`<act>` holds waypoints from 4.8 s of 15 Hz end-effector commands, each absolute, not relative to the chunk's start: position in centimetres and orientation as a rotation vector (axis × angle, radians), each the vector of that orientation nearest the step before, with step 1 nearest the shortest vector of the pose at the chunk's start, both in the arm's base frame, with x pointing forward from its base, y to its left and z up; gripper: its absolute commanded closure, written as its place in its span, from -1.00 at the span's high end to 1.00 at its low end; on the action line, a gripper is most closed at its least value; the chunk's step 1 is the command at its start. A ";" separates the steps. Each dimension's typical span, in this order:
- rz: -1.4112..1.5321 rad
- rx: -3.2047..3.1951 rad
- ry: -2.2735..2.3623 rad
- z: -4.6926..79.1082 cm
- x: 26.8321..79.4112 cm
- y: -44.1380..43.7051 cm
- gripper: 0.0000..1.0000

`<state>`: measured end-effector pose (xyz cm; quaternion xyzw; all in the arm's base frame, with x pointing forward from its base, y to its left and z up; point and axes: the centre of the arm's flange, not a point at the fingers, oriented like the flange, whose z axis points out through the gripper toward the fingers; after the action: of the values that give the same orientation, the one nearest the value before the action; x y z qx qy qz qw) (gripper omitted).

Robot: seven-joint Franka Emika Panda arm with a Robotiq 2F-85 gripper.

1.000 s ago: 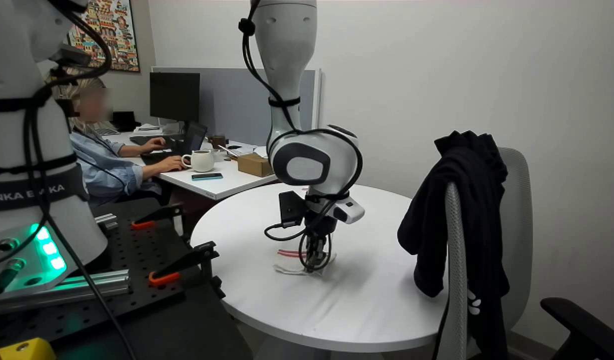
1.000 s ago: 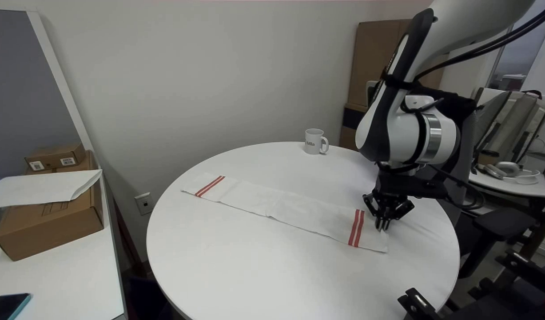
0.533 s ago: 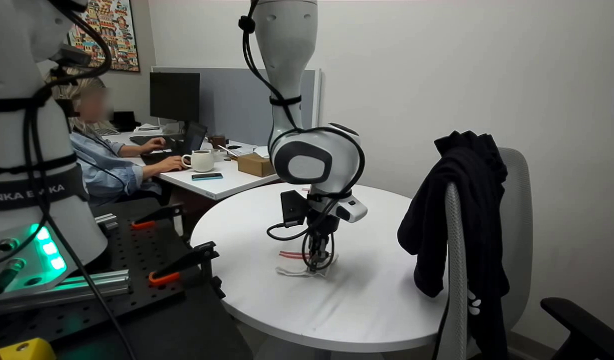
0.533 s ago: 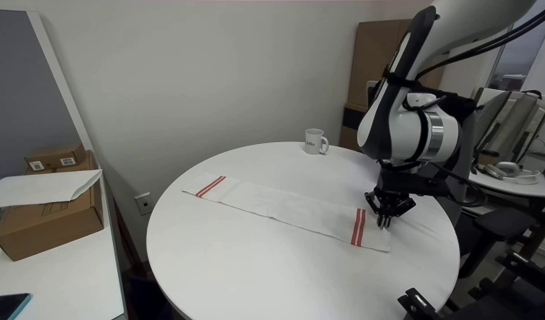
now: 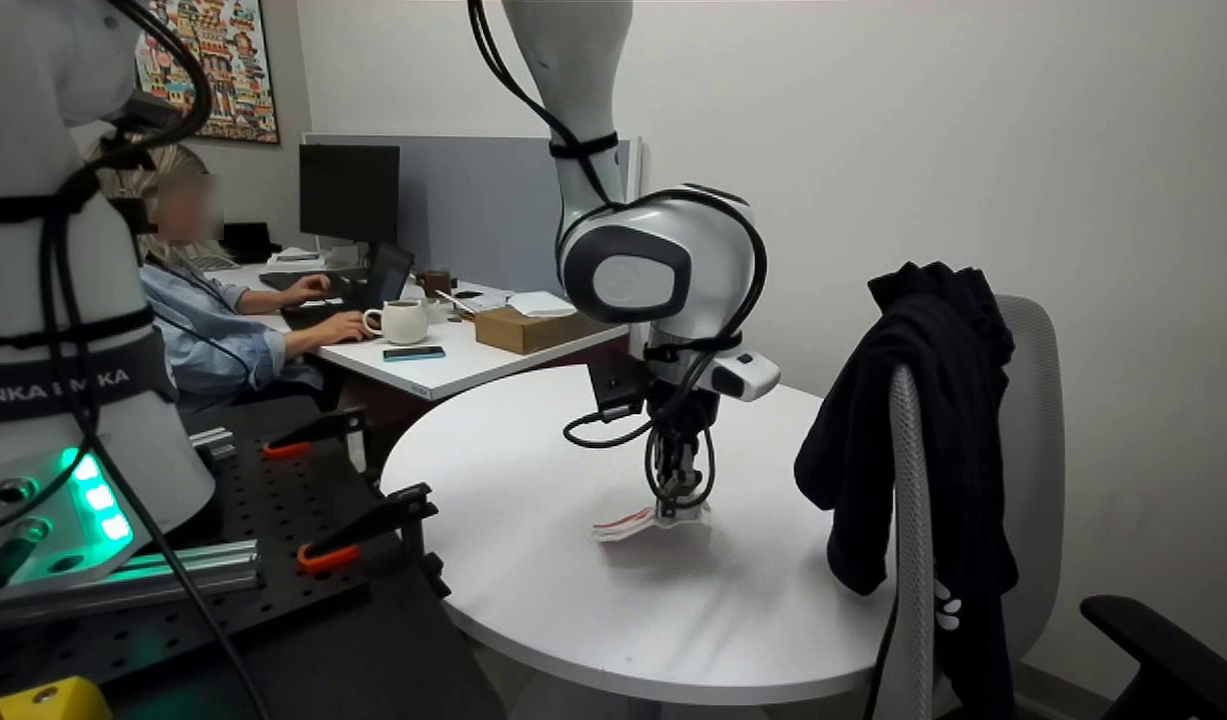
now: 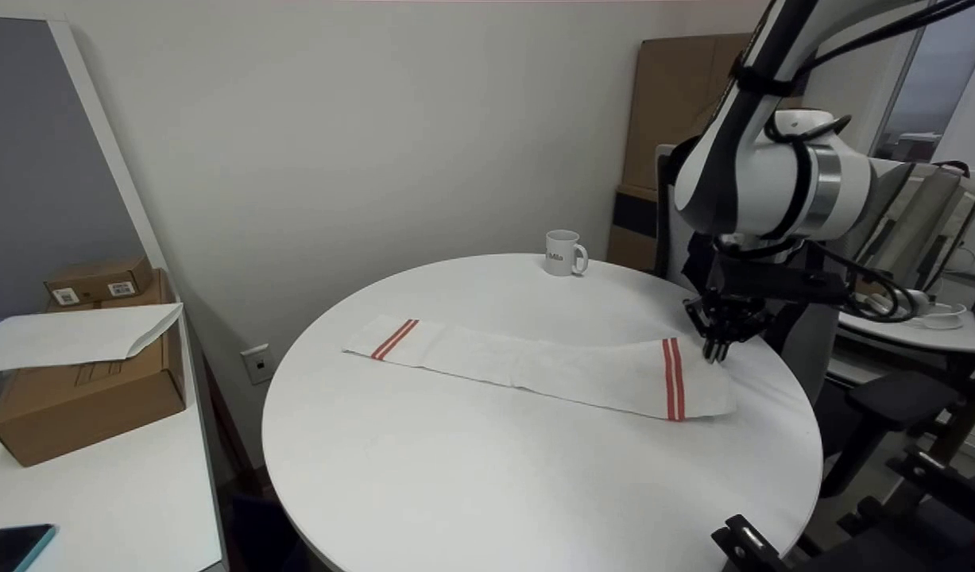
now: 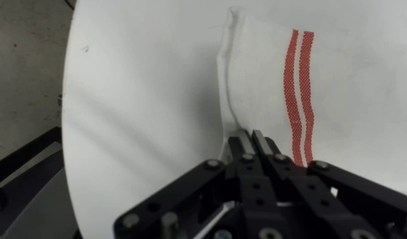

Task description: Fold up the towel on the table.

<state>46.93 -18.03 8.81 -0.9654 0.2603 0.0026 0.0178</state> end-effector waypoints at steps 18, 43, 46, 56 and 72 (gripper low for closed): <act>-0.200 -3.058 0.694 36.9 40.8 -23.4 -0.98; -0.490 -3.053 0.284 50.3 55.7 -0.9 -0.98; -0.505 -3.058 0.286 50.1 56.5 0.8 -0.98; -0.324 -3.078 0.328 41.0 58.8 2.4 -0.98; -0.379 -3.049 0.271 40.5 62.1 10.1 -0.98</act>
<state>61.00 10.24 42.23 -0.9882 0.0822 -0.1240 0.0352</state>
